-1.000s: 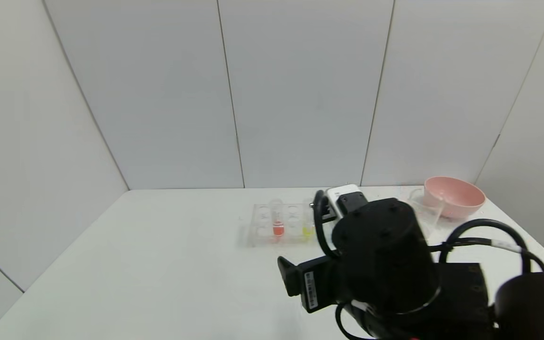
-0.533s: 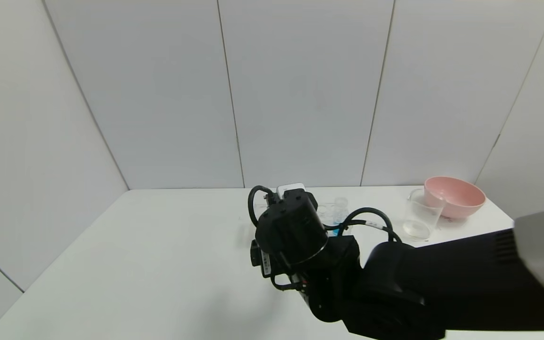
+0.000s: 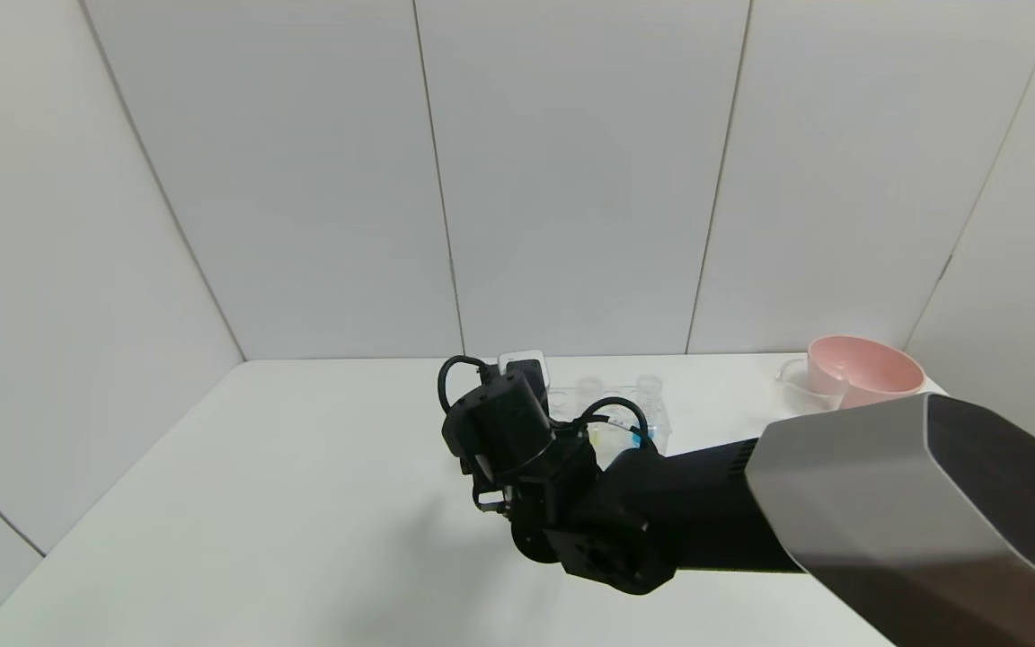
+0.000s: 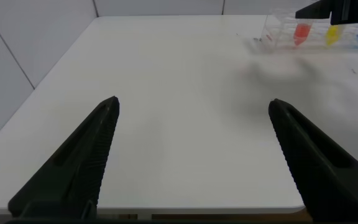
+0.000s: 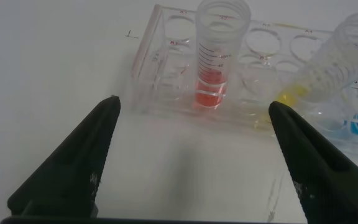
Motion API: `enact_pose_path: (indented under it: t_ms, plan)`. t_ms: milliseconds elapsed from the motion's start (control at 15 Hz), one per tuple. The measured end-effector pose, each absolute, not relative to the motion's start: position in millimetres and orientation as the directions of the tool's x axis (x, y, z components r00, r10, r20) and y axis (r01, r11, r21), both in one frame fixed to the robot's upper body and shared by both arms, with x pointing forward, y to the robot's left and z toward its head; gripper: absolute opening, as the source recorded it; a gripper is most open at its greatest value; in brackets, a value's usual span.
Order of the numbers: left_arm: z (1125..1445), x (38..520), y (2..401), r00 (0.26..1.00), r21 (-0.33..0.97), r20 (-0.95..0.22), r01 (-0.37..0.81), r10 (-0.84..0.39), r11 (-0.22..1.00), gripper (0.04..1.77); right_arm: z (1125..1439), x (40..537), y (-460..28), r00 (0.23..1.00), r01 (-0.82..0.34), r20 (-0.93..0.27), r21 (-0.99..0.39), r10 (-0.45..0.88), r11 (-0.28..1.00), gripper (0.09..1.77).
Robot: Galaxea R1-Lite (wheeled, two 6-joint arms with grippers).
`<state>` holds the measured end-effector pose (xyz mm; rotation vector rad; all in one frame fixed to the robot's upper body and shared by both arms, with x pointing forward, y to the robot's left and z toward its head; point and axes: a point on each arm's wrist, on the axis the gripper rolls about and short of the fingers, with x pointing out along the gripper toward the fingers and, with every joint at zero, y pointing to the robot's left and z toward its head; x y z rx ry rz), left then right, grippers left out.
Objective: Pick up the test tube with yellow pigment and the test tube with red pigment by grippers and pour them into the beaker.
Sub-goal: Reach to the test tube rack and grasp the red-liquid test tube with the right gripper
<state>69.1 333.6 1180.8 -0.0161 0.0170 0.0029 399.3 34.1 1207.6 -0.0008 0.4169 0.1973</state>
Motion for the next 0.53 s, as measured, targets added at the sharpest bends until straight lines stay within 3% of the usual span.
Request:
enact_pose_path:
  t_ms: [533]
  plan:
    - [1180.8,69.1,333.6,1.0,-0.017,-0.017,-0.003,0.003,1.0,1.72,1195.8,430.9,39.1,0.921,-0.156,-0.358,0.021,0.153,0.988,1.71]
